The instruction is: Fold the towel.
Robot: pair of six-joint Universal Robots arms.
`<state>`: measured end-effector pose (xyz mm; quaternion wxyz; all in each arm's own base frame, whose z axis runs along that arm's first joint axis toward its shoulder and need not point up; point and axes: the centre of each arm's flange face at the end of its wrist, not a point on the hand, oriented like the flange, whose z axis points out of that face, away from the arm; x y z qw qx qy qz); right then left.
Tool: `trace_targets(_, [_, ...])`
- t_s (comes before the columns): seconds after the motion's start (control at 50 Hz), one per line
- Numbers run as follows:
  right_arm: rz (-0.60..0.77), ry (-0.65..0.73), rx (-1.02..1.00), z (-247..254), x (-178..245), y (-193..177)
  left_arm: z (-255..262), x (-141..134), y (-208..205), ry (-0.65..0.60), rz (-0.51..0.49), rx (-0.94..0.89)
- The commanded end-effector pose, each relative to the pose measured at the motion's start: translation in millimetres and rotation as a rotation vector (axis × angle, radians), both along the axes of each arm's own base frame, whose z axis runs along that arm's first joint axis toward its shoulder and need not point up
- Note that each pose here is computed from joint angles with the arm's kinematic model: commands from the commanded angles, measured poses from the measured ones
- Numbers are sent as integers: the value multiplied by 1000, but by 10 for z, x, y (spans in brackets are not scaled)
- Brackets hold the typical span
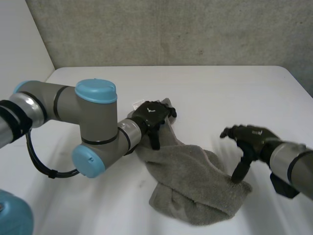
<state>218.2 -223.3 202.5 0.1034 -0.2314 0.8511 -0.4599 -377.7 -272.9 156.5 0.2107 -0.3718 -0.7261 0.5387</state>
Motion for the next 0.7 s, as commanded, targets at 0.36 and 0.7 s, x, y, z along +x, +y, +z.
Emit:
trace_targets(0.36, [6, 22, 36, -439, -82, 268, -360, 8, 3, -261, -116, -71])
trace_targets(0.7, [23, -113, -696, 719, 304, -892, 1244, -47, -800, 166, 353, -650])
